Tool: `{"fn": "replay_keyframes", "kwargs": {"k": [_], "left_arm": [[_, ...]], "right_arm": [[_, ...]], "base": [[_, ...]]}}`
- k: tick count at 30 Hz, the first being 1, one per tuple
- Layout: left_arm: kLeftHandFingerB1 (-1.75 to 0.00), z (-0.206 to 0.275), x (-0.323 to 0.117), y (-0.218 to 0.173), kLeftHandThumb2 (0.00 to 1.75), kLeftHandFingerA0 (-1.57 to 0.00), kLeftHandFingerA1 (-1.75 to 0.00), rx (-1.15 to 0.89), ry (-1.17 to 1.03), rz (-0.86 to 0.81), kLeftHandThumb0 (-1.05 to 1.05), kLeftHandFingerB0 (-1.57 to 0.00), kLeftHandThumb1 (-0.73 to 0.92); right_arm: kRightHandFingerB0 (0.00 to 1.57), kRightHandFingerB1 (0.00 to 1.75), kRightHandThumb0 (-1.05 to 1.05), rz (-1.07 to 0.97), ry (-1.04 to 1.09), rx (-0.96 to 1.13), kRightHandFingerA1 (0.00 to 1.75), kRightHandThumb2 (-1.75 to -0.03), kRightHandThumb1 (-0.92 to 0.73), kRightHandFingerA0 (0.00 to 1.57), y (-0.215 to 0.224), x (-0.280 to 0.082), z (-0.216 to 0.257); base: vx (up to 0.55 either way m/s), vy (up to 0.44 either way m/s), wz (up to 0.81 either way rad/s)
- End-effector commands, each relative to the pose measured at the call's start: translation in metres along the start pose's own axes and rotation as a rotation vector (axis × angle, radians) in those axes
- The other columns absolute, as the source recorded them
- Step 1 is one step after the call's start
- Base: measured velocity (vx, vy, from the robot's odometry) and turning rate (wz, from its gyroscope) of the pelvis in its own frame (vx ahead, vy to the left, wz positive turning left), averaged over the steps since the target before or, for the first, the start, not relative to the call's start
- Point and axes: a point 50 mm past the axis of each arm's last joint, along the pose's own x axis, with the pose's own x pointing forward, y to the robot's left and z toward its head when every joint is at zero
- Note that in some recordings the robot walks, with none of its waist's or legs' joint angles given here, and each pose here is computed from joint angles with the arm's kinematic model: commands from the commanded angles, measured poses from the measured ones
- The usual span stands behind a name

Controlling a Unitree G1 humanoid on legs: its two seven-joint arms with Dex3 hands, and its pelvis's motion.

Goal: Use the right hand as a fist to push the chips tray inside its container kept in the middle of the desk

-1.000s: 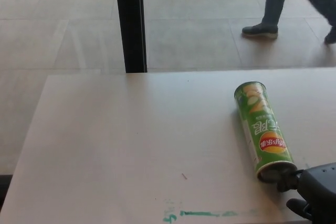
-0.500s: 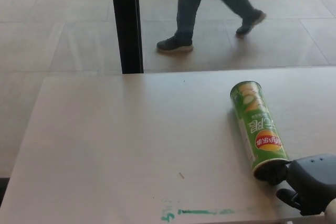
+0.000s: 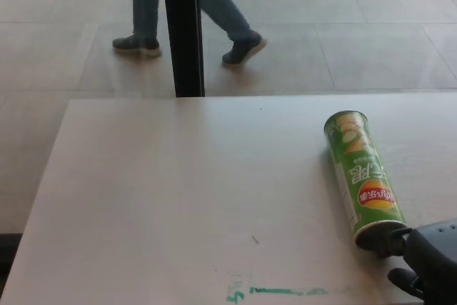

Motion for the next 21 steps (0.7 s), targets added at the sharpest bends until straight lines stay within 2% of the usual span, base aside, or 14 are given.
{"fn": "replay_keyframes", "kwargs": {"k": [1, 2, 5, 6, 8, 9, 10, 12, 13, 15, 16, 18, 19, 21], "left_arm": [[-0.54, 0.002, -0.001, 0.004, 0.99, -0.45, -0.61, 0.001, -0.009, 0.014, -0.68, -0.36, 0.62], [-0.42, 0.001, -0.001, 0.004, 0.64, -0.49, -0.54, -0.011, -0.012, 0.008, -0.69, -0.39, 0.8], [-0.45, 0.001, -0.001, 0.004, 0.63, -0.49, -0.55, -0.013, -0.015, 0.009, -0.68, -0.42, 0.79], [-0.43, 0.0, -0.001, 0.004, 0.63, -0.52, -0.55, -0.013, -0.008, 0.015, -0.68, -0.4, 0.79], [-0.43, 0.0, -0.001, 0.004, 0.64, -0.49, -0.53, 0.002, -0.007, 0.015, -0.67, -0.38, 0.8], [-0.55, 0.0, -0.001, 0.005, 0.99, -0.44, -0.62, 0.009, -0.007, 0.015, -0.67, -0.34, 0.63], [-0.44, 0.0, -0.002, 0.005, 0.63, -0.49, -0.55, 0.004, -0.007, 0.013, -0.69, -0.4, 0.8], [-0.44, 0.0, -0.002, 0.005, 0.63, -0.49, -0.55, -0.002, -0.008, 0.011, -0.69, -0.4, 0.8], [-0.43, 0.001, -0.001, 0.005, 0.63, -0.51, -0.55, -0.015, -0.01, 0.013, -0.68, -0.4, 0.79], [-0.44, 0.002, -0.001, 0.004, 0.63, -0.49, -0.54, -0.013, -0.01, 0.012, -0.66, -0.39, 0.8], [-0.45, 0.002, -0.001, 0.004, 0.63, -0.51, -0.55, -0.007, -0.009, 0.016, -0.67, -0.43, 0.79], [-0.45, 0.003, -0.001, 0.004, 0.63, -0.51, -0.55, -0.003, -0.008, 0.021, -0.67, -0.43, 0.79], [-0.44, 0.002, -0.001, 0.005, 0.63, -0.5, -0.55, -0.015, -0.009, 0.017, -0.66, -0.41, 0.8], [-0.44, 0.003, -0.001, 0.005, 0.63, -0.5, -0.55, -0.016, -0.009, 0.017, -0.66, -0.41, 0.8]], "right_arm": [[0.6, 0.44, -0.6, 0.07, -0.02, 0.03, 0.79, -0.65, -0.82, 0.91, -0.003, -0.022, -0.004], [0.62, 0.45, -0.6, 0.066, -0.028, 0.033, 0.76, -0.64, -0.82, 0.92, -0.004, -0.029, -0.006], [0.61, 0.44, -0.59, 0.08, -0.027, 0.056, 0.73, -0.64, -0.8, 0.92, -0.009, -0.042, -0.008], [0.61, 0.45, -0.6, 0.078, -0.029, 0.059, 0.79, -0.64, -0.8, 0.92, -0.013, -0.049, -0.01], [0.61, 0.45, -0.6, 0.093, -0.031, 0.079, 0.78, -0.64, -0.81, 0.9, -0.018, -0.055, -0.012], [0.6, 0.44, -0.61, 0.115, -0.029, 0.096, 0.75, -0.65, -0.83, 0.87, -0.023, -0.059, -0.014], [0.63, 0.45, -0.59, 0.115, -0.03, 0.113, 0.73, -0.63, -0.81, 0.86, -0.028, -0.062, -0.016], [0.63, 0.45, -0.59, 0.105, -0.035, 0.132, 0.73, -0.63, -0.81, 0.86, -0.032, -0.066, -0.018], [0.63, 0.45, -0.57, 0.096, -0.028, 0.15, 0.8, -0.64, -0.81, 0.87, -0.038, -0.069, -0.022], [0.6, 0.46, -0.57, 0.049, 0.0, 0.165, 0.73, -0.63, -0.81, 0.87, -0.053, -0.075, -0.034], [0.53, 0.62, -0.56, 0.018, 0.017, 0.164, 0.81, -1.05, -0.68, 0.82, -0.059, -0.077, -0.039], [0.53, 0.62, -0.56, -0.004, 0.028, 0.166, 0.81, -1.05, -0.68, 0.82, -0.063, -0.078, -0.042], [0.59, 0.45, -0.56, -0.07, 0.096, 0.174, 0.75, -0.64, -0.79, 0.89, -0.073, -0.081, -0.054], [0.59, 0.45, -0.56, -0.076, 0.103, 0.177, 0.75, -0.64, -0.79, 0.89, -0.074, -0.083, -0.056]], "base": [[0.0, 0.0, 0.0], [0.0, 0.0, 0.0], [0.0, 0.0, 0.0], [0.0, 0.0, 0.0], [0.0, 0.0, 0.0], [0.0, 0.0, 0.0], [0.0, 0.0, 0.0], [0.0, 0.0, 0.0], [0.0, 0.0, 0.0], [0.0, 0.0, 0.0], [0.0, 0.0, 0.0], [0.0, 0.0, 0.0], [0.0, 0.0, 0.0], [0.0, 0.0, 0.0]]}}
